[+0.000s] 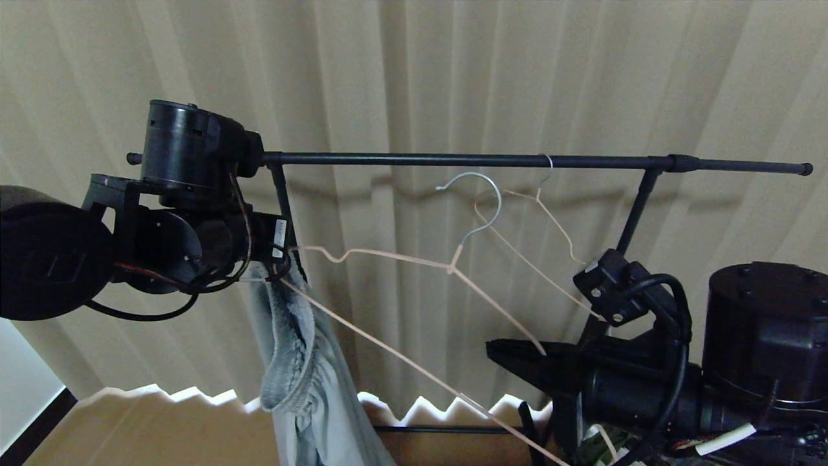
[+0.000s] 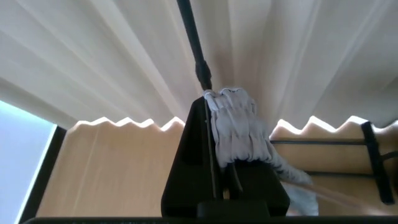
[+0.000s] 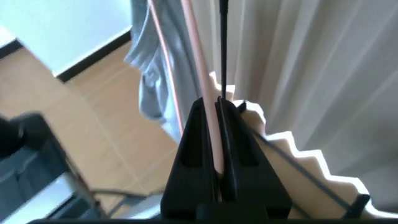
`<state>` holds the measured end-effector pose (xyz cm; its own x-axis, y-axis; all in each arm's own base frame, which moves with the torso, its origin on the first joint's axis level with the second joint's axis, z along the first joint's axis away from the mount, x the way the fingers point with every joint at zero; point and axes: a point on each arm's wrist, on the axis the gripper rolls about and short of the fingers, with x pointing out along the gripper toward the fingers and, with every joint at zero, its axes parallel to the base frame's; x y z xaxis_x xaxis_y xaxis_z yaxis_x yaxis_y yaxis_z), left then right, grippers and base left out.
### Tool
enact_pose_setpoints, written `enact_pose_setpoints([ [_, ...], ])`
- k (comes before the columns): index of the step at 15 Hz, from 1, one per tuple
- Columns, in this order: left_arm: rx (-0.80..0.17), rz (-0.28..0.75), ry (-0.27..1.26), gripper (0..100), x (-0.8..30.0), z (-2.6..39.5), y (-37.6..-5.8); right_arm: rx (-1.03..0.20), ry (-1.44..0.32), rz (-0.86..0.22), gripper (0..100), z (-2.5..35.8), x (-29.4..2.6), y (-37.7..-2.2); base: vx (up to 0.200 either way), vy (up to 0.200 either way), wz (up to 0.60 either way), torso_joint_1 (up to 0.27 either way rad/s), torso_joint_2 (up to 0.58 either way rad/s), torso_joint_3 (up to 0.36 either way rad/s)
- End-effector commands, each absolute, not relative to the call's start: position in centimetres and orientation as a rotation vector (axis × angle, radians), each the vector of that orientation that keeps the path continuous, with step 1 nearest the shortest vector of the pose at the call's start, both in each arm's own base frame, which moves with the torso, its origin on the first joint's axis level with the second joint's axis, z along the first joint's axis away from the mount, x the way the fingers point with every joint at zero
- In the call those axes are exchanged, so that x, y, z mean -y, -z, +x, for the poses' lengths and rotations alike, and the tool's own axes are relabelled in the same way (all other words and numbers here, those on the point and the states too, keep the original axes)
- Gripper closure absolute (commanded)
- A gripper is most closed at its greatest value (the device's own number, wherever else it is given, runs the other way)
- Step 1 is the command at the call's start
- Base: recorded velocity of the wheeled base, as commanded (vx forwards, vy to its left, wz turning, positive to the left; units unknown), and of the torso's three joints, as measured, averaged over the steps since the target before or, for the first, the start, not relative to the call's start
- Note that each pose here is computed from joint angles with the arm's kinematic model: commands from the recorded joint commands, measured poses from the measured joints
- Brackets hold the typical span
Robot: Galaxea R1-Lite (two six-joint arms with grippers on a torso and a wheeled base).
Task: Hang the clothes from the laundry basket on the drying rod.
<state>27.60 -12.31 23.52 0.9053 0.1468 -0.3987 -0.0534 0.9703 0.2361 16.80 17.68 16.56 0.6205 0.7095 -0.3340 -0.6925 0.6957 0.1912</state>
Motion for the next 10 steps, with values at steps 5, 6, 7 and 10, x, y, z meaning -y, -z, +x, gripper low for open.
enact_pose_setpoints([
  [5,-0.447,0.245,-0.128,100,12.7,28.2,-22.7,-0.453,-0.798,0.109,100,18.2,-19.9,-15.8,0.0,0.0,0.0,0.0,0.0,0.0],
  [6,-0.441,0.245,-0.139,100,12.9,28.6,-22.8,-0.462,-0.818,0.115,100,17.8,-20.4,-15.8,0.0,0.0,0.0,0.0,0.0,0.0],
  [7,-0.438,0.243,-0.148,100,13.1,29.0,-22.8,-0.474,-0.844,0.132,100,17.2,-21.0,-15.8,0.0,0.0,0.0,0.0,0.0,0.0],
  [10,-0.433,0.24,-0.148,100,13.5,30.0,-22.8,-0.512,-0.884,0.155,100,15.9,-22.0,-15.6,0.0,0.0,0.0,0.0,0.0,0.0],
])
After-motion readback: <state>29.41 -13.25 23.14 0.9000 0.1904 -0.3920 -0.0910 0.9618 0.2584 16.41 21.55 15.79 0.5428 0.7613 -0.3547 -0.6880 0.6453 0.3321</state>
